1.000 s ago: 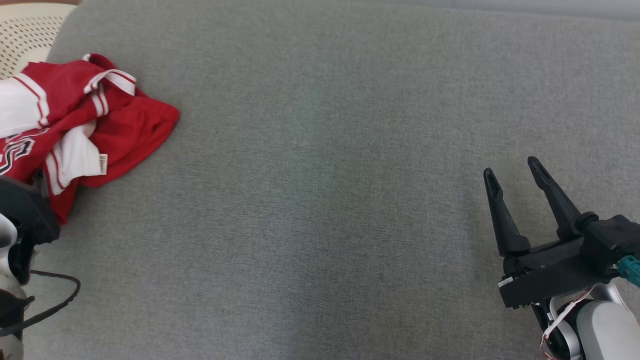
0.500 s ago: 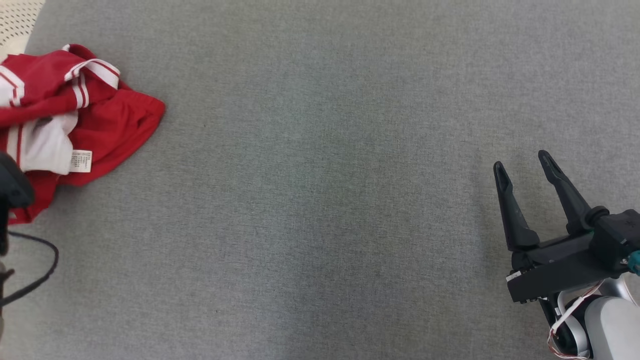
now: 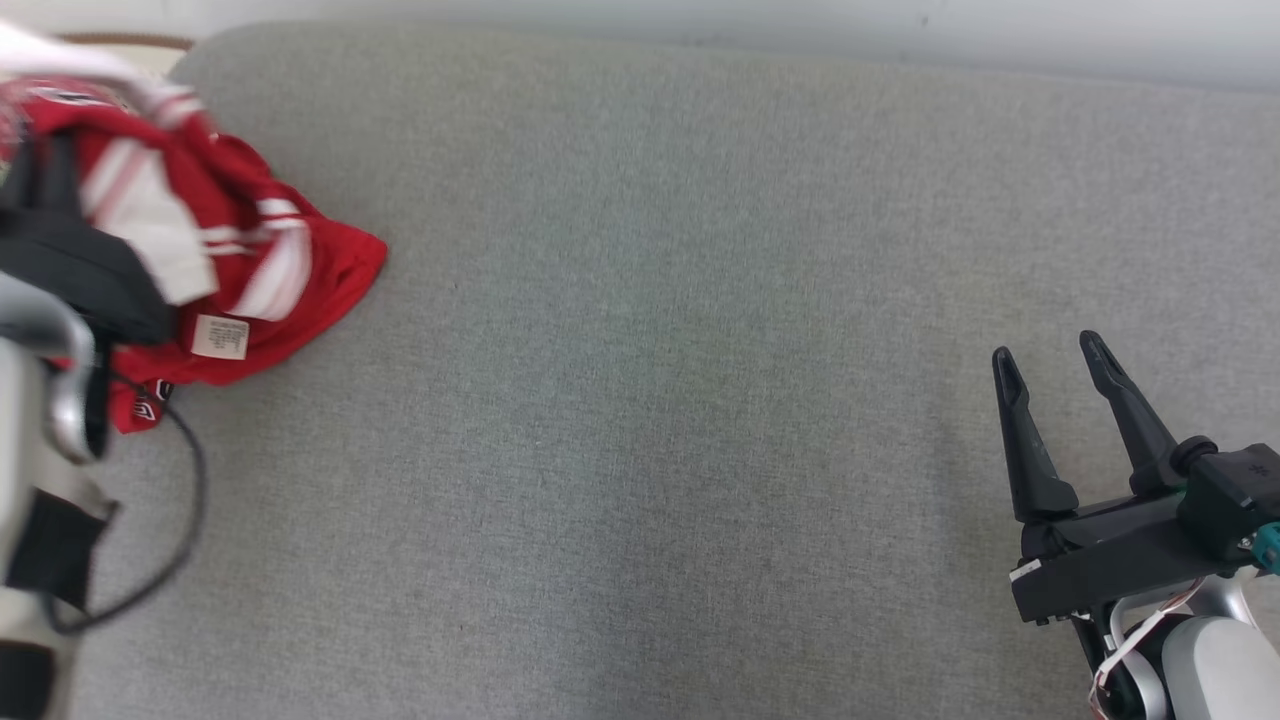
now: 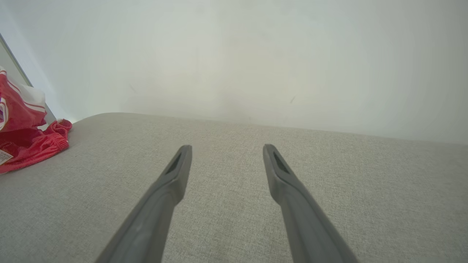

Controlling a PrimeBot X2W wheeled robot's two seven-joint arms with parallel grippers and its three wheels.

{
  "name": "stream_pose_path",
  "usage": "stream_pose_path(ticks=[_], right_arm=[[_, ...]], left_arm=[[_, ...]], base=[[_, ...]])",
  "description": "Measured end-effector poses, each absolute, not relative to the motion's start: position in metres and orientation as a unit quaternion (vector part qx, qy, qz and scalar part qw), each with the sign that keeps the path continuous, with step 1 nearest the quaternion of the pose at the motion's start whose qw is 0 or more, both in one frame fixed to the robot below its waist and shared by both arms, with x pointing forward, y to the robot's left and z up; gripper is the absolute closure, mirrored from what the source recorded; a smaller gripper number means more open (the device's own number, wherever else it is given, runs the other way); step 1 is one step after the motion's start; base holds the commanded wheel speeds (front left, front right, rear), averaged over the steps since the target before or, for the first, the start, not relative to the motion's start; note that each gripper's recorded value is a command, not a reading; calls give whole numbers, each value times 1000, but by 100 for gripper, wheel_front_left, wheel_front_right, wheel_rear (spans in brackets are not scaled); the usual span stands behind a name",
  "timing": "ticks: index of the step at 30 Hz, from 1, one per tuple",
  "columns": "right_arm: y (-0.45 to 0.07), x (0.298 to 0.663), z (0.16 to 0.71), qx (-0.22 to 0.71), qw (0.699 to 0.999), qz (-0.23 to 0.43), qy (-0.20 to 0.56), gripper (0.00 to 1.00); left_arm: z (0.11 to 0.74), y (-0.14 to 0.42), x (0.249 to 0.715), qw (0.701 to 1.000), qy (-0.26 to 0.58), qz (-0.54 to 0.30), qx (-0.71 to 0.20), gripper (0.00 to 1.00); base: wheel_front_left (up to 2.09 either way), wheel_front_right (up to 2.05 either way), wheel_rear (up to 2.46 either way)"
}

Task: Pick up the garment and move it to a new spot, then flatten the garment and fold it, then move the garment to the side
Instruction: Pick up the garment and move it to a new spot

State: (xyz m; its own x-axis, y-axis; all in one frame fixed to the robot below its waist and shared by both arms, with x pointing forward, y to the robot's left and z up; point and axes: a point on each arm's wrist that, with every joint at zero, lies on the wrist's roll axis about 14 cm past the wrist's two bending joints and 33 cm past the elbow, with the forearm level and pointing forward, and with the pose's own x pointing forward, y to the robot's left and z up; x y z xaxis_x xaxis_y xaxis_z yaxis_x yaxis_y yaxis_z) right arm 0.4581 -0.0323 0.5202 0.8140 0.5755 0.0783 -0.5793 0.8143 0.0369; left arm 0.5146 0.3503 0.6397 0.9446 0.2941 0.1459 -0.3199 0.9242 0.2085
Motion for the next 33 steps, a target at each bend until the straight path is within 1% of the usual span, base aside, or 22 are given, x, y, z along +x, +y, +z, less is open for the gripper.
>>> stream_pose_path(ticks=[8, 11, 13, 14, 16, 19, 26, 30, 33], right_arm=[[-44, 453, 540, 33, 958, 279, -56, 0], [-54, 452, 543, 36, 962, 263, -60, 0], [-63, 450, 545, 41, 966, 245, -65, 0], [-63, 450, 545, 41, 966, 245, -65, 0], [-72, 448, 544, 44, 970, 231, -66, 0], [-89, 444, 543, 48, 975, 204, -68, 0], [-133, 432, 541, 54, 987, 132, -69, 0], [-157, 422, 538, 50, 992, 95, -66, 0], [-172, 416, 539, 49, 994, 71, -67, 0]], left_arm=[[664, 262, 510, 985, -109, 51, 121, 100], [673, 228, 511, 984, -126, 9, 126, 100], [684, 194, 512, 980, -147, -34, 127, 100], [684, 194, 512, 980, -147, -34, 127, 100], [690, 169, 512, 977, -159, -63, 125, 100], [689, 125, 509, 973, -169, -116, 104, 100], [656, 23, 492, 961, -141, -238, 26, 100], [632, -34, 479, 946, -106, -307, -16, 100], [622, -69, 468, 931, -95, -350, -32, 100]], base=[[0, 0, 0], [0, 0, 0], [0, 0, 0], [0, 0, 0], [0, 0, 0], [0, 0, 0], [0, 0, 0], [0, 0, 0], [0, 0, 0]])
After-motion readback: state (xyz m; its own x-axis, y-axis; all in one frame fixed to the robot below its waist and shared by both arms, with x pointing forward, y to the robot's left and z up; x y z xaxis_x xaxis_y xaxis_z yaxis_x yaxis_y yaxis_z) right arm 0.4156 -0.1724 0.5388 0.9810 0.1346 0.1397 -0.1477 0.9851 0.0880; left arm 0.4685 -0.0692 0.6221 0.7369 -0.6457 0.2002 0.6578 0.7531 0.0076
